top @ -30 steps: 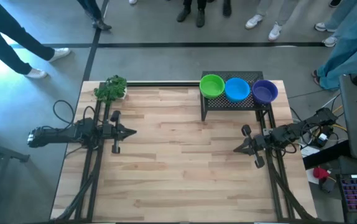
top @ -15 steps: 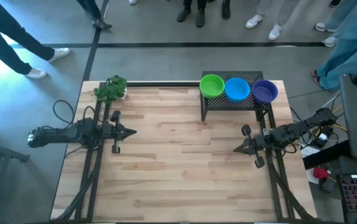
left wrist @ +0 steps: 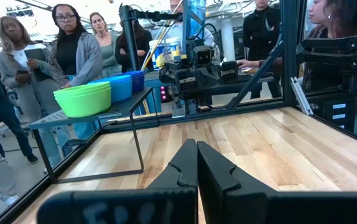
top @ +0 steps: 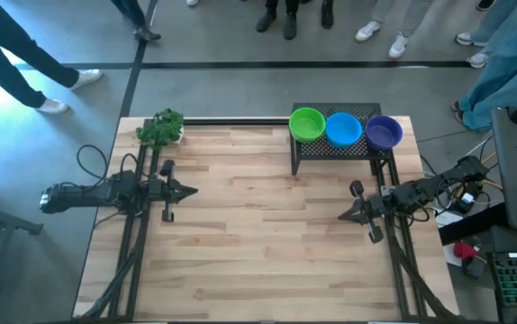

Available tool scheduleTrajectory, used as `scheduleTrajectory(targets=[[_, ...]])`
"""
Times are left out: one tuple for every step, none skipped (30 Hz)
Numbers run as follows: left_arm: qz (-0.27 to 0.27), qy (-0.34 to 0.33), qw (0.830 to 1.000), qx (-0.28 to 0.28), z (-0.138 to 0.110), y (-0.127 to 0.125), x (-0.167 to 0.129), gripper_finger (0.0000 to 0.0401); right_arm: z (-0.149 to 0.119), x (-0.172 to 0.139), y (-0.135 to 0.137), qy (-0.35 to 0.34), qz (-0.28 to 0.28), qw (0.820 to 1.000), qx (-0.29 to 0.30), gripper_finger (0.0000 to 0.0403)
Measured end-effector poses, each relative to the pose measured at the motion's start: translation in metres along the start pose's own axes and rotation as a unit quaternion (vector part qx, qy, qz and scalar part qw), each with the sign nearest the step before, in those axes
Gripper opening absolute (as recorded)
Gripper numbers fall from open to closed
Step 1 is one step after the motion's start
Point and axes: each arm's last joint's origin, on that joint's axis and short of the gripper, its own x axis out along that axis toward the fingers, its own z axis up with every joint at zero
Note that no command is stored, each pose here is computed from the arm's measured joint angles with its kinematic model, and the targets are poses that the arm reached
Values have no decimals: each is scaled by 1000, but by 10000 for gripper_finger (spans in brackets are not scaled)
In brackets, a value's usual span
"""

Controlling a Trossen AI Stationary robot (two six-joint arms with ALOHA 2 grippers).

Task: Pick & Place Mini bowls
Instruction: Return to Home Position

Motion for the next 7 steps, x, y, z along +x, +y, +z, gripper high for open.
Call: scheduleTrajectory(targets=[[0,0,1000,0,0,0,0,0,0,0,0,0,0,1000,0,8],[0,0,1000,0,0,0,0,0,0,0,0,0,0,1000,0,8],[0,0,1000,0,0,0,0,0,0,0,0,0,-1,1000,0,8],[0,0,1000,0,0,0,0,0,0,0,0,0,-1,1000,0,8],[0,0,1000,0,0,0,0,0,0,0,0,0,-1,1000,0,8],[0,0,1000,0,0,0,0,0,0,0,0,0,-1,1000,0,8],[0,0,1000,0,0,0,0,0,0,0,0,0,-1,1000,-1,8]])
